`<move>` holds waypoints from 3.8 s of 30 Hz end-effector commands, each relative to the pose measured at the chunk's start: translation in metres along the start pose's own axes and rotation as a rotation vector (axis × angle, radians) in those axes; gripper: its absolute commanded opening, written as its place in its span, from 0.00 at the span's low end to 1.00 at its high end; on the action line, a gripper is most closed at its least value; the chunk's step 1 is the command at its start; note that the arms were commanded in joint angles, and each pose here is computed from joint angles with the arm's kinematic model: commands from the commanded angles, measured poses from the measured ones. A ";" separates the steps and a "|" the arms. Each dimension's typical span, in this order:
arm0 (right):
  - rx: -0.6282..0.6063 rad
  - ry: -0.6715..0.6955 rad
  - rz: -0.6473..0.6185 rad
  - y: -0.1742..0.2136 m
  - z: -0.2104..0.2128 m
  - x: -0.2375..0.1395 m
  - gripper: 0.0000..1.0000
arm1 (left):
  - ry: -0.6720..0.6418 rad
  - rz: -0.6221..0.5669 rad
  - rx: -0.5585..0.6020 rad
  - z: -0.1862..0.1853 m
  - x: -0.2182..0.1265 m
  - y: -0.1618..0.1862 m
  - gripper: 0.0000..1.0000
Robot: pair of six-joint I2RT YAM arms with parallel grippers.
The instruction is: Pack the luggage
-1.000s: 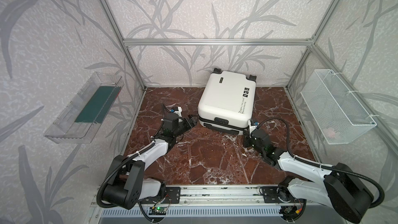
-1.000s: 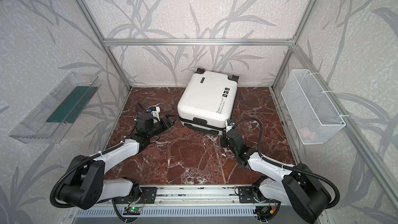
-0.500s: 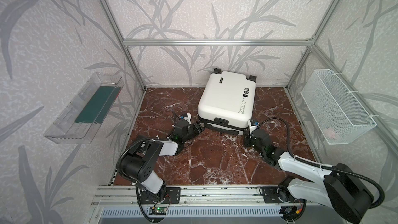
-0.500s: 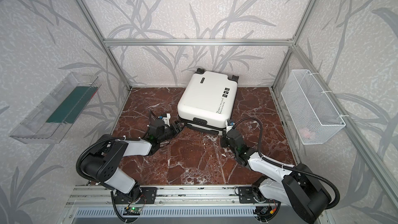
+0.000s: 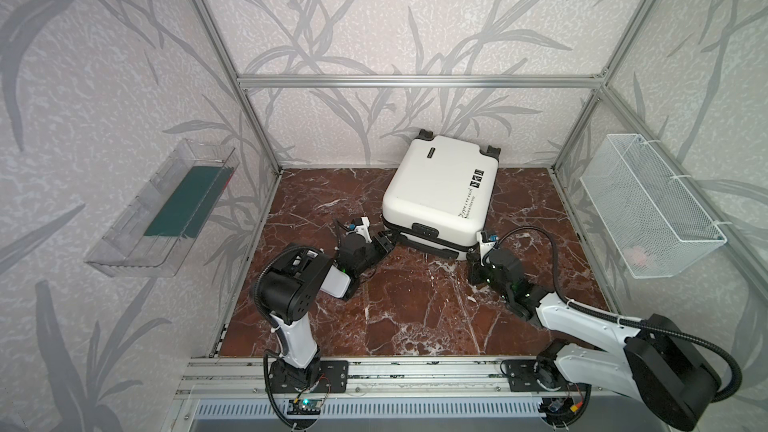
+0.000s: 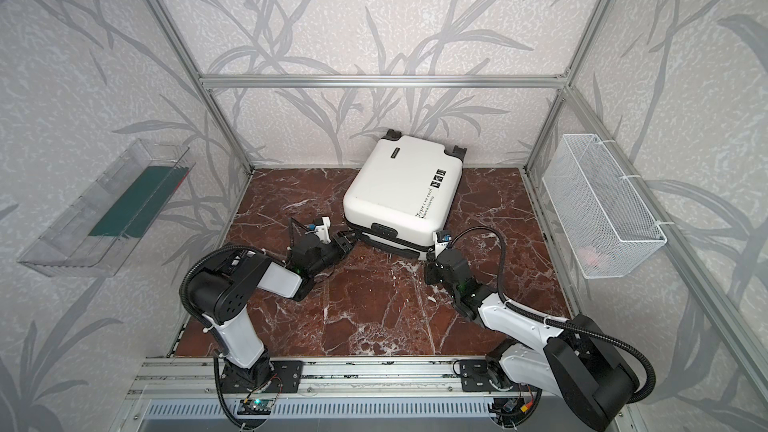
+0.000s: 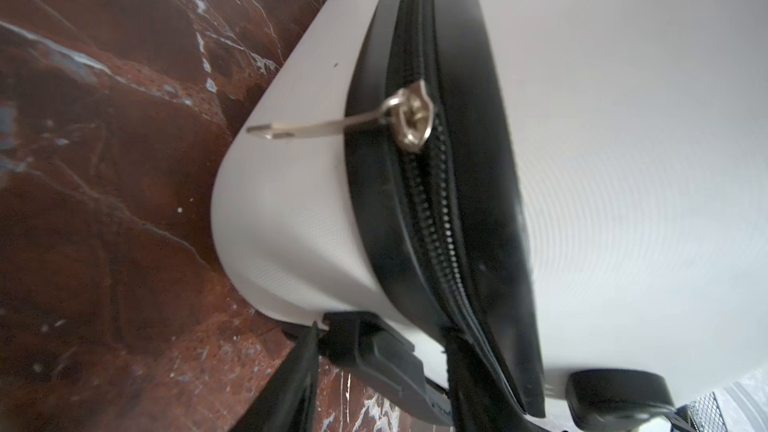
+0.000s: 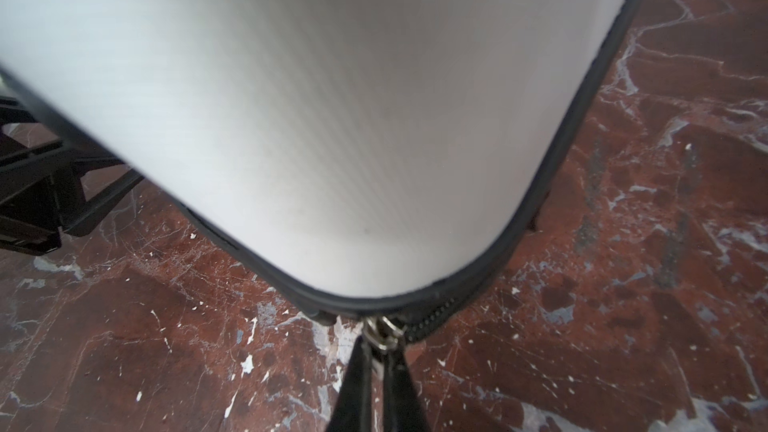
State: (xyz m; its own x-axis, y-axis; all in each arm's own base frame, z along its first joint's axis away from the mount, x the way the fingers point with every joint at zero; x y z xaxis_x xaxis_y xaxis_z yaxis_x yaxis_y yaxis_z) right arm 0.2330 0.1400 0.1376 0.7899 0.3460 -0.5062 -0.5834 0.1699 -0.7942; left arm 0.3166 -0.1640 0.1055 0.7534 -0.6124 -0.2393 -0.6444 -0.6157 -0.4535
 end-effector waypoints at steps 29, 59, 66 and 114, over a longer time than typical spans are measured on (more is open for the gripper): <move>-0.046 -0.042 0.038 0.008 -0.001 -0.004 0.00 | 0.040 -0.077 0.008 -0.002 0.018 -0.006 0.27; -0.079 -0.145 0.148 -0.007 0.068 -0.003 0.00 | 0.113 -0.030 0.036 -0.012 0.017 0.020 0.00; -0.039 -0.064 0.259 0.006 0.028 -0.018 0.00 | 0.130 -0.041 0.041 -0.015 0.019 0.017 0.00; 0.005 -0.068 0.163 0.020 0.001 -0.039 0.38 | 0.081 -0.027 0.181 -0.046 -0.001 -0.001 0.05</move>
State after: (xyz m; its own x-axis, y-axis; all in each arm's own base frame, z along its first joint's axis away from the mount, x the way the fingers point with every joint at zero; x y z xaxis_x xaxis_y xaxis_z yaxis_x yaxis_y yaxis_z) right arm 0.1922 0.1424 0.1408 0.6340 0.5046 -0.5861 -0.7135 0.0892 -0.6950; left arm 0.3091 -0.1849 0.1367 0.7540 -0.6389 -0.1523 -0.5932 -0.5628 -0.5756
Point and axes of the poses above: each gripper's point midway between its finger pads, its own x axis out along the fingers, its own z axis along the line the jaws close on, y = z × x, the point moved 8 cm from there along -x, back along the fingers, and after that the axes turned 7 degrees about x, right-handed, at the moved point
